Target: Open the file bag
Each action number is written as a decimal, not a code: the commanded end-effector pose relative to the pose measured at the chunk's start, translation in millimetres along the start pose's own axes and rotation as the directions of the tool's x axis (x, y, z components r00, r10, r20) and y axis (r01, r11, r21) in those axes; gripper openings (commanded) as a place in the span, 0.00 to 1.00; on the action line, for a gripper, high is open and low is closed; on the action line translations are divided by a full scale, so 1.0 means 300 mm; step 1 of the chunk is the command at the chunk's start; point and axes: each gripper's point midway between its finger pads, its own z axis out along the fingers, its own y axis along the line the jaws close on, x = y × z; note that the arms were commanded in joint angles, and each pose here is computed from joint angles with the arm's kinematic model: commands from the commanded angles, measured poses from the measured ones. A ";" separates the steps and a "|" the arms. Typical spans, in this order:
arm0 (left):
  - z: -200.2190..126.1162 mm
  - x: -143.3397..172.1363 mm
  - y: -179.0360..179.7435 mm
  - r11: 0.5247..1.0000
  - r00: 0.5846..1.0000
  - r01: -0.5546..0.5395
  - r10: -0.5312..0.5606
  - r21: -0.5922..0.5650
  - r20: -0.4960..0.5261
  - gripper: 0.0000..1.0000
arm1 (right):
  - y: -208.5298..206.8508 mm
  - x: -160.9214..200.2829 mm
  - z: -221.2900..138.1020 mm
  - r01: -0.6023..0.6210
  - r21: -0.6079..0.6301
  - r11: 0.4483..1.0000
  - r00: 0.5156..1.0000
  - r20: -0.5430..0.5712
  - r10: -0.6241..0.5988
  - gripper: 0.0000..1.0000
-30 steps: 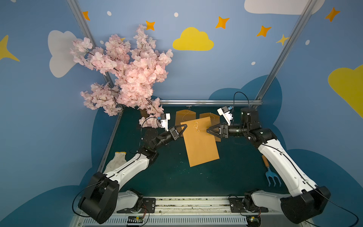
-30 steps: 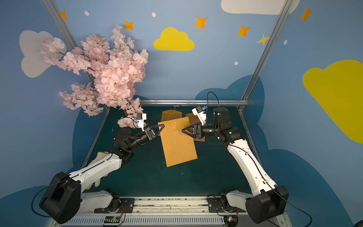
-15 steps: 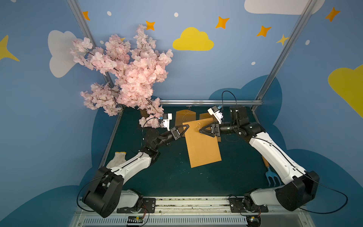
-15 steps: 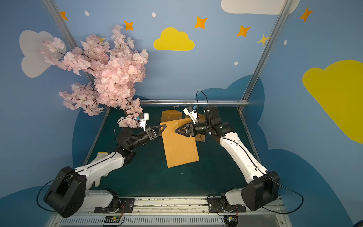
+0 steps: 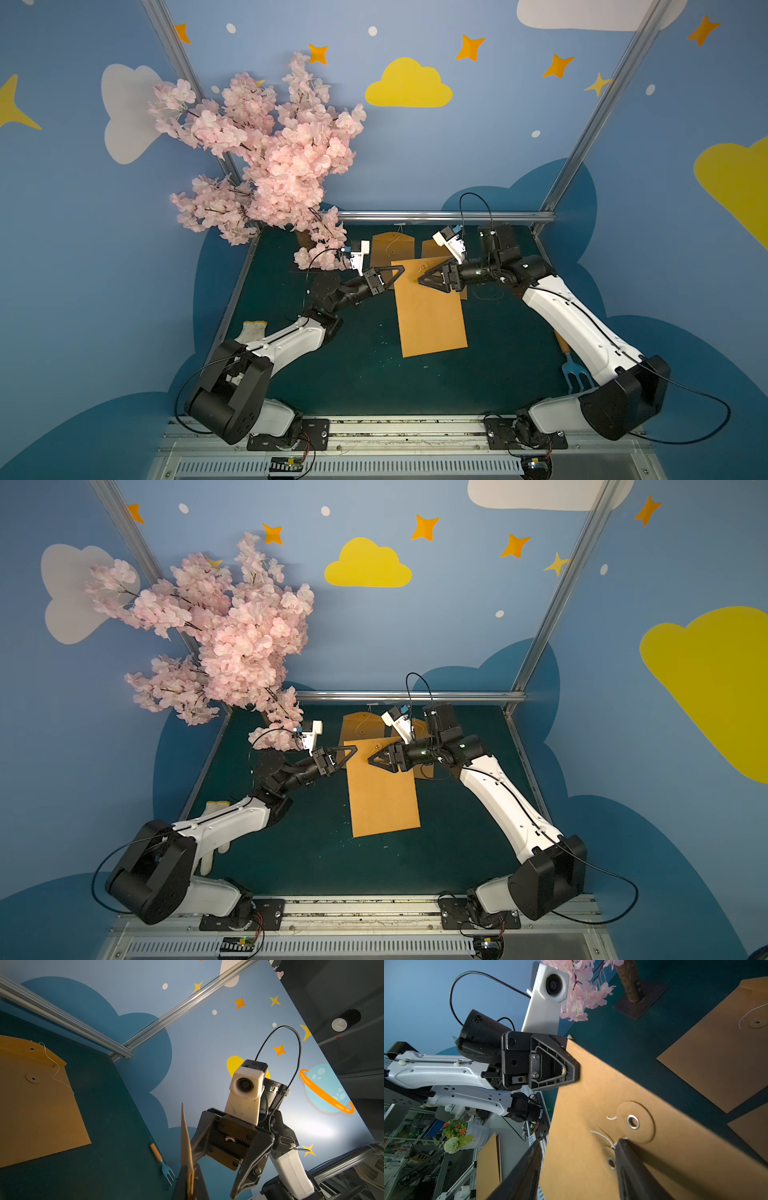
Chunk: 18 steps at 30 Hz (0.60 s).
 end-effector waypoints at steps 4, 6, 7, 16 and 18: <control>0.000 -0.026 -0.090 0.992 0.992 -0.126 0.126 0.001 0.024 0.02 | -0.009 -0.006 -0.042 0.071 0.199 0.977 0.997 0.006 -0.074 0.54; -0.003 -0.020 -0.083 0.985 0.986 -0.159 0.161 -0.060 0.030 0.03 | -0.013 -0.015 -0.063 0.089 0.277 0.957 0.995 0.016 -0.097 0.51; -0.006 -0.016 -0.083 0.981 0.984 -0.174 0.177 -0.083 0.028 0.03 | -0.017 -0.017 -0.070 0.096 0.309 0.946 0.994 0.015 -0.106 0.49; -0.030 -0.017 -0.057 0.937 0.967 -0.240 0.255 -0.253 0.028 0.02 | -0.033 -0.025 -0.044 0.154 0.431 0.889 0.988 -0.059 -0.143 0.31; -0.033 -0.020 -0.046 0.930 0.965 -0.242 0.261 -0.275 0.033 0.02 | -0.037 -0.031 -0.033 0.161 0.449 0.879 0.987 -0.068 -0.146 0.31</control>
